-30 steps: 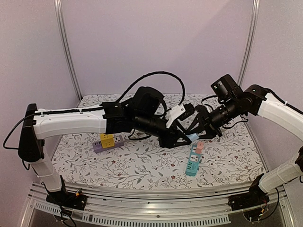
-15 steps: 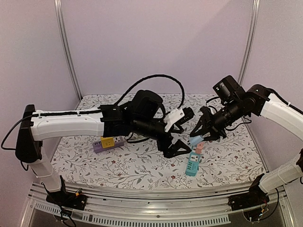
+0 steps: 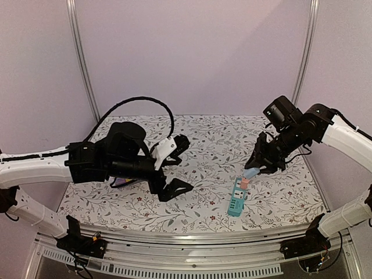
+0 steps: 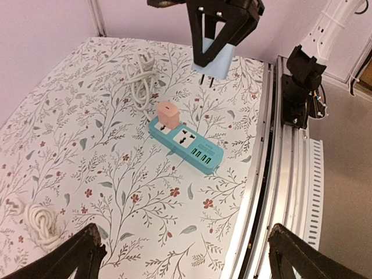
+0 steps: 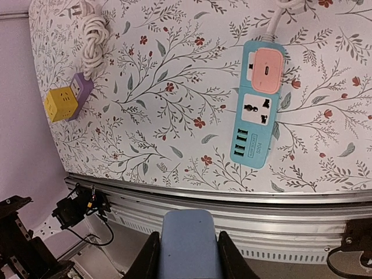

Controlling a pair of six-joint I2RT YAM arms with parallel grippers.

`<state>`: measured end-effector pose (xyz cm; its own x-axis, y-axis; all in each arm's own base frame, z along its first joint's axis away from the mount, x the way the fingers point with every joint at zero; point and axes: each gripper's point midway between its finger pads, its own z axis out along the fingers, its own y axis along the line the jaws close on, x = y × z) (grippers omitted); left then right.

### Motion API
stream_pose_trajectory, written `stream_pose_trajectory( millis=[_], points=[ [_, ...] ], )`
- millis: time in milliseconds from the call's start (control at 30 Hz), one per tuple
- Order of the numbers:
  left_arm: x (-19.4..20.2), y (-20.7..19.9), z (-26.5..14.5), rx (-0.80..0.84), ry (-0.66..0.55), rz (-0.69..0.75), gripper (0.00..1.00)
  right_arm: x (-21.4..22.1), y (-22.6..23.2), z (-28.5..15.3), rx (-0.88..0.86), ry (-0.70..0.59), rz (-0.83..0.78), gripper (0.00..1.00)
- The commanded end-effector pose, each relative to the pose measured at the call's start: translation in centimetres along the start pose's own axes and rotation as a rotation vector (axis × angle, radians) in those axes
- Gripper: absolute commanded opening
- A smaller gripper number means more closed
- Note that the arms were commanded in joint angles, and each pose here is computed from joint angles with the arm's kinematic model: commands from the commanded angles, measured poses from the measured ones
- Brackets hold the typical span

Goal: Insert the plug

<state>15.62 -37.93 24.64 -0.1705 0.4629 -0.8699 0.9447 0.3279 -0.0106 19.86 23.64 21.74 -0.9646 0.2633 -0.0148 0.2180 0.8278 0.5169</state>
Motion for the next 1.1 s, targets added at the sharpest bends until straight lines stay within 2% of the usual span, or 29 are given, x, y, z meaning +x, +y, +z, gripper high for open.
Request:
stream_pose_trajectory(
  millis=[0,200,533,600,833,1067],
  points=[
    [3.1,1.9,-2.8,-0.147,0.056,-0.035,1.0,-1.2,-2.2,1.0,0.125,-0.066,0.051,0.0],
    [6.1,4.2,-6.8,-0.306,0.066,-0.061,1.0,-1.8,-4.3,3.0,0.29,-0.075,0.059,0.0],
    [10.1,6.4,-12.7,-0.478,0.041,-0.156,0.99,-2.5,-4.2,7.5,0.413,-0.06,0.039,0.0],
    [10.7,7.2,-14.2,-0.533,0.007,-0.204,0.99,-2.5,-4.3,8.3,0.422,-0.054,0.038,0.0],
    [10.7,7.8,-16.9,-0.579,-0.124,-0.262,1.0,-3.0,-5.3,9.8,0.488,-0.065,0.039,0.0],
    [10.9,8.2,-17.0,-0.609,-0.115,-0.253,1.0,-3.2,-6.2,10.7,0.532,-0.065,0.022,0.0]
  ],
)
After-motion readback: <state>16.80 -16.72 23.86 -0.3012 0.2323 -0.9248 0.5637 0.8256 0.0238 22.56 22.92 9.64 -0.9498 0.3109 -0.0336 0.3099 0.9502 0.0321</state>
